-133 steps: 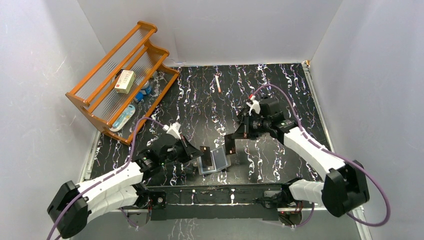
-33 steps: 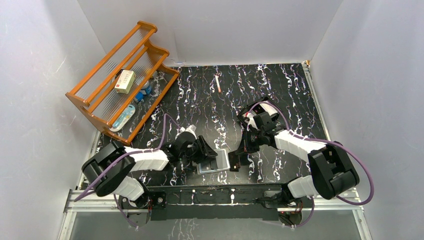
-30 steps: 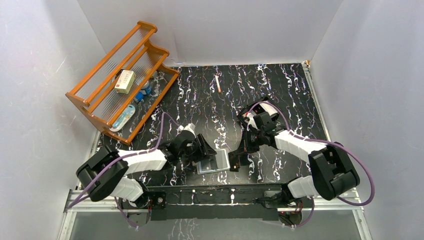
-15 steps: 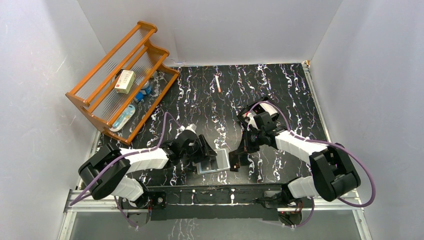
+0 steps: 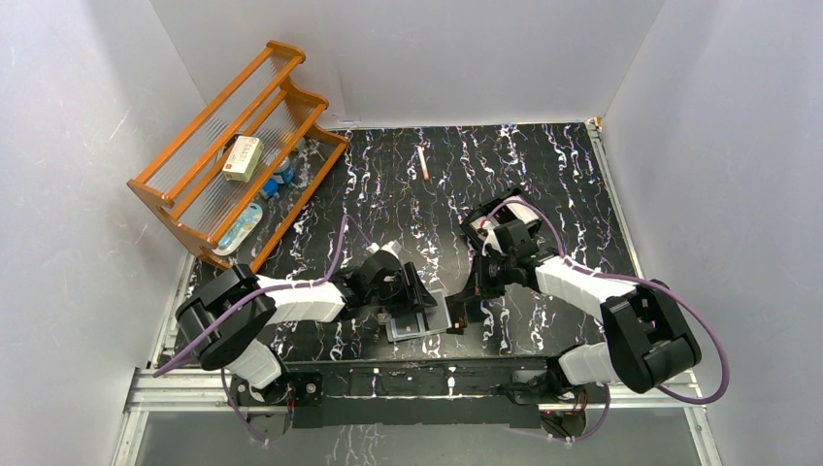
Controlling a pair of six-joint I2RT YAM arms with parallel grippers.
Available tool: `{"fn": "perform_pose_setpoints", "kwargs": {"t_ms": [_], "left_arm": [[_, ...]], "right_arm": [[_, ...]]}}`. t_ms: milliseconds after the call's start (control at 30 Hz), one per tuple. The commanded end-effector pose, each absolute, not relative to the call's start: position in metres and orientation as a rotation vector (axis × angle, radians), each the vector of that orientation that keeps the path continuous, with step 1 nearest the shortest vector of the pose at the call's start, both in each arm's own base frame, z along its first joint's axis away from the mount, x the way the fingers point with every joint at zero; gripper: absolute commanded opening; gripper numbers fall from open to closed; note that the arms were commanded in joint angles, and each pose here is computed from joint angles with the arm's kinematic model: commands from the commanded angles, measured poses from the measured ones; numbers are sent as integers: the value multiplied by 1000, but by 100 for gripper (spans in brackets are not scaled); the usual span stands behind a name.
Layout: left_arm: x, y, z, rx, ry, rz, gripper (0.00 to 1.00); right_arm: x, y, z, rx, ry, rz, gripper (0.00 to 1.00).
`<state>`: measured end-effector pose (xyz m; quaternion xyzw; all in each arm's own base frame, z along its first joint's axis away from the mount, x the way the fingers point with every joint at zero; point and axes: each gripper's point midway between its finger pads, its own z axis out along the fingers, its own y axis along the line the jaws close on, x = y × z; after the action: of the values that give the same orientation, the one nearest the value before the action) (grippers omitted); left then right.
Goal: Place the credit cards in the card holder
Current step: Insert the credit card into the card holder.
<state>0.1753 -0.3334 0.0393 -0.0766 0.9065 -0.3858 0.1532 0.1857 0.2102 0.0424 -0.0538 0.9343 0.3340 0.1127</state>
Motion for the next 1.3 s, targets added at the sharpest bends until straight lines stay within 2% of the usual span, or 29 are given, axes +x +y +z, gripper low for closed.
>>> {"fn": "perform_pose_setpoints", "kwargs": {"t_ms": [0, 200, 500, 667, 833, 967, 1033, 1267], "left_arm": [[174, -349, 55, -174, 2579, -1170, 48], [179, -331, 68, -127, 2575, -1020, 51], [181, -287, 93, -87, 2562, -826, 54], [174, -260, 86, -88, 2607, -697, 55], [166, -259, 76, -105, 2627, -737, 56], [161, -271, 74, -92, 2641, -830, 45], [160, -278, 75, -103, 2631, -892, 44], [162, -270, 58, -167, 2665, -809, 51]], "right_arm": [[187, 210, 41, -147, 2723, 957, 0], [191, 197, 48, -167, 2746, 833, 0], [205, 175, 97, -145, 2662, 652, 0], [209, 192, 128, -150, 2555, 791, 0], [211, 208, 142, -145, 2488, 932, 0], [208, 220, 138, -140, 2486, 1027, 0], [205, 226, 135, -139, 2489, 1066, 0], [199, 237, 110, -145, 2518, 1121, 0]]}}
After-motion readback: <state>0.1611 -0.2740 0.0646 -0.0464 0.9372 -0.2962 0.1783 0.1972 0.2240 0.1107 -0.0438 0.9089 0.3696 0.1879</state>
